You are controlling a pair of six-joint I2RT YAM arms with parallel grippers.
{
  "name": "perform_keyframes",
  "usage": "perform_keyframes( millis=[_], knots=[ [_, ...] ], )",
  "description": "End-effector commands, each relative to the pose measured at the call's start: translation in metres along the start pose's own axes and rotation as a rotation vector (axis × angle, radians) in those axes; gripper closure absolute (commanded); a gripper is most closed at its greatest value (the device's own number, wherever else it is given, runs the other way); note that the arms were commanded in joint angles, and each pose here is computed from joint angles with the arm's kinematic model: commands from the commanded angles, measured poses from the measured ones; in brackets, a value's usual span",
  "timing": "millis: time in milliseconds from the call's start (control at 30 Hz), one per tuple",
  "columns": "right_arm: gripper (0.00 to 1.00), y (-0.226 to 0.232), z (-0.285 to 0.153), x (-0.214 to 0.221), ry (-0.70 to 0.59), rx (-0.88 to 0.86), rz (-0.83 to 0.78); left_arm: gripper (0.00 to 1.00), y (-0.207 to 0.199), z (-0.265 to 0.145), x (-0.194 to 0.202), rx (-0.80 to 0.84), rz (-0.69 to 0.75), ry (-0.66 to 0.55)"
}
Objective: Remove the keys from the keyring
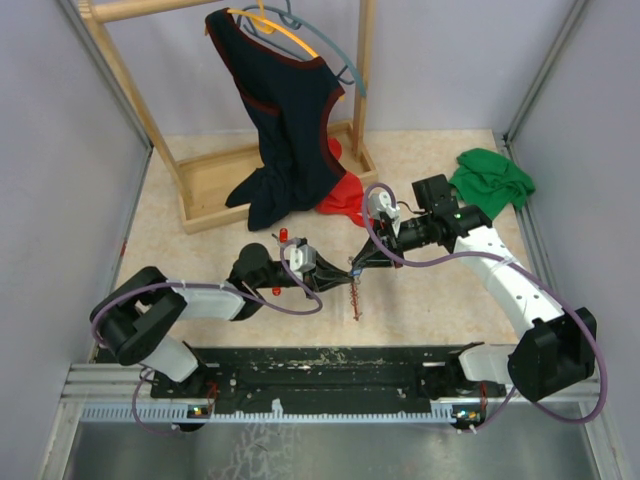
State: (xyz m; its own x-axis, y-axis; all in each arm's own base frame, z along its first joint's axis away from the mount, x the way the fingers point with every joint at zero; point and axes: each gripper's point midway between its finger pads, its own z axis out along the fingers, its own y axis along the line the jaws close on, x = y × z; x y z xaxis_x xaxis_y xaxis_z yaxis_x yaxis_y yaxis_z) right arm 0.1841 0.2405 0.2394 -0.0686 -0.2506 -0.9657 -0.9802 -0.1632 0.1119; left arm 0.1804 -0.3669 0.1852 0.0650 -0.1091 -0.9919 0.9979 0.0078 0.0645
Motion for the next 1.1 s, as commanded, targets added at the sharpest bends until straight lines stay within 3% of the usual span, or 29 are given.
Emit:
perform_keyframes(
  millis=[0,600,1067],
  knots=[
    [1.0,0.001,-0.004,-0.022,-0.045,-0.014,-0.075,0.97,-0.001,0.004,-0.009,0.019,0.02,-0.03],
    [1.0,-0.013,-0.018,0.0,0.067,0.095,-0.136,1.0,0.009,-0.019,-0.034,-0.149,0.074,-0.108],
    [1.0,-0.013,-0.011,0.008,0.029,0.057,-0.134,1.0,0.018,-0.023,-0.036,-0.231,0.002,-0.188]
  ],
)
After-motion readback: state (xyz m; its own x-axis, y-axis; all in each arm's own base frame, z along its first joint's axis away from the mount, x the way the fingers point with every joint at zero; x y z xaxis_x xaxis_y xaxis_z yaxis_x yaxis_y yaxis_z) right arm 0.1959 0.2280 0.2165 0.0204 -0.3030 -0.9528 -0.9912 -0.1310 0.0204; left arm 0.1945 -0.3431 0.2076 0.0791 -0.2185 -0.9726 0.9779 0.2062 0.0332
